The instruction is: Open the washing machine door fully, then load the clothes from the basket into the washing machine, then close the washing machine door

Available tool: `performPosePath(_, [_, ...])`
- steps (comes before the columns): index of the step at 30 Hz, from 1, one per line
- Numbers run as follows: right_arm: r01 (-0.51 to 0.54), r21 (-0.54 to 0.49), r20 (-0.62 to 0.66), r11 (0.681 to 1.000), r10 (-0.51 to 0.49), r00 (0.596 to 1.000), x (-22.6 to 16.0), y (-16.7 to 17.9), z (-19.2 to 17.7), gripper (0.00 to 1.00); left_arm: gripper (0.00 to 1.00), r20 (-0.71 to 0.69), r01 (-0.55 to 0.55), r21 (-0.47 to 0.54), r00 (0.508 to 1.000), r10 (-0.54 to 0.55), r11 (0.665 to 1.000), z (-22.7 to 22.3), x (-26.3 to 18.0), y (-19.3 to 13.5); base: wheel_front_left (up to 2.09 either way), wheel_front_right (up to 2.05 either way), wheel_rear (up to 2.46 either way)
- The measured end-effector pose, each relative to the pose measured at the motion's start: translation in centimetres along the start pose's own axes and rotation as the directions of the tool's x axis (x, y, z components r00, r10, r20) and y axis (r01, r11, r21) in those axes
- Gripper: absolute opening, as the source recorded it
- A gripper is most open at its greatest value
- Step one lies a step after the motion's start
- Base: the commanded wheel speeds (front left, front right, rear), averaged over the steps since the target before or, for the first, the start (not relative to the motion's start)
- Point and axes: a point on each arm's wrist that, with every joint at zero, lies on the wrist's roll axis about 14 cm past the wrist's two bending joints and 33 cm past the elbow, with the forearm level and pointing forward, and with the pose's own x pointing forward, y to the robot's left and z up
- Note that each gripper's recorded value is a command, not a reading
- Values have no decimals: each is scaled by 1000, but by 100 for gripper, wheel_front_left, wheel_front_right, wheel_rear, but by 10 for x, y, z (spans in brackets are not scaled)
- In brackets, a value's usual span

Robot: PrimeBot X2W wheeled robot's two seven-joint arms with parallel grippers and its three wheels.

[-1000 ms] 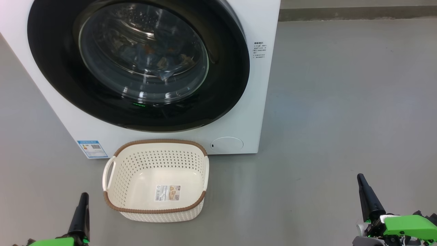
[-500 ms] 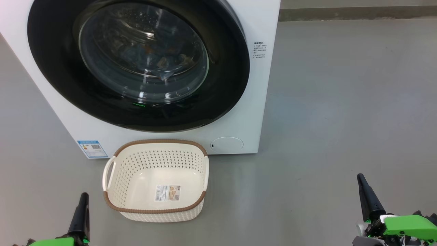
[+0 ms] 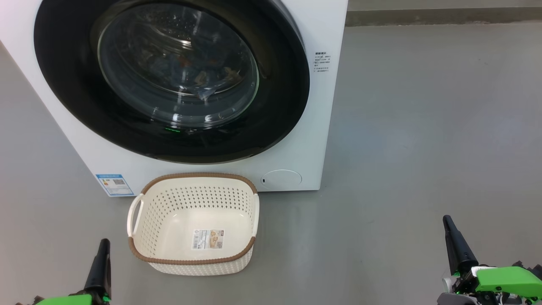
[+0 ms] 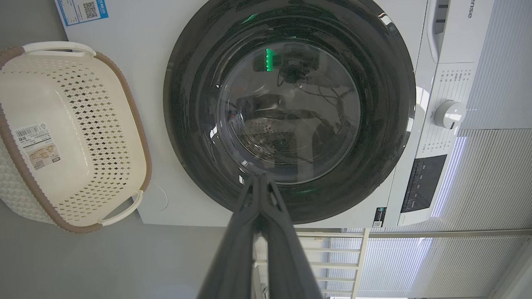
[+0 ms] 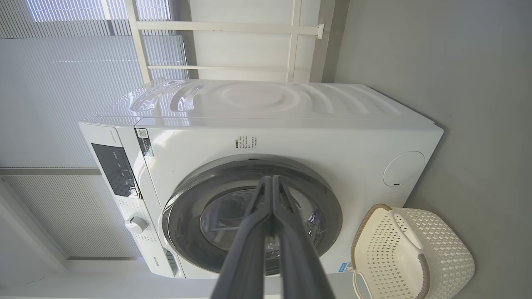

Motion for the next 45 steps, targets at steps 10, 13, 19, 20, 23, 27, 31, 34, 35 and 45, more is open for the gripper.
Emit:
performPosePath(10, [0, 0, 0, 1000, 0, 1000, 0, 0, 0, 0, 0, 0, 0, 0, 1000, 0, 1000, 0, 0, 0, 0, 0, 0])
performPosePath(13, [0, 0, 0, 1000, 0, 1000, 0, 0, 0, 0, 0, 0, 0, 0, 1000, 0, 1000, 0, 0, 0, 0, 0, 0])
performPosePath(19, [0, 0, 0, 1000, 0, 1000, 0, 0, 0, 0, 0, 0, 0, 0, 1000, 0, 1000, 0, 0, 0, 0, 0, 0])
performPosePath(20, [0, 0, 0, 1000, 0, 1000, 0, 0, 0, 0, 0, 0, 0, 0, 1000, 0, 1000, 0, 0, 0, 0, 0, 0])
performPosePath(23, [0, 0, 0, 1000, 0, 1000, 0, 0, 0, 0, 0, 0, 0, 0, 1000, 0, 1000, 0, 0, 0, 0, 0, 0])
performPosePath(27, [0, 0, 0, 1000, 0, 1000, 0, 0, 0, 0, 0, 0, 0, 0, 1000, 0, 1000, 0, 0, 0, 0, 0, 0])
performPosePath(31, [0, 0, 0, 1000, 0, 1000, 0, 0, 0, 0, 0, 0, 0, 0, 1000, 0, 1000, 0, 0, 0, 0, 0, 0])
performPosePath(34, [0, 0, 0, 1000, 0, 1000, 0, 0, 0, 0, 0, 0, 0, 0, 1000, 0, 1000, 0, 0, 0, 0, 0, 0])
performPosePath(35, [0, 0, 0, 1000, 0, 1000, 0, 0, 0, 0, 0, 0, 0, 0, 1000, 0, 1000, 0, 0, 0, 0, 0, 0])
performPosePath(45, [0, 0, 0, 1000, 0, 1000, 0, 0, 0, 0, 0, 0, 0, 0, 1000, 0, 1000, 0, 0, 0, 0, 0, 0])
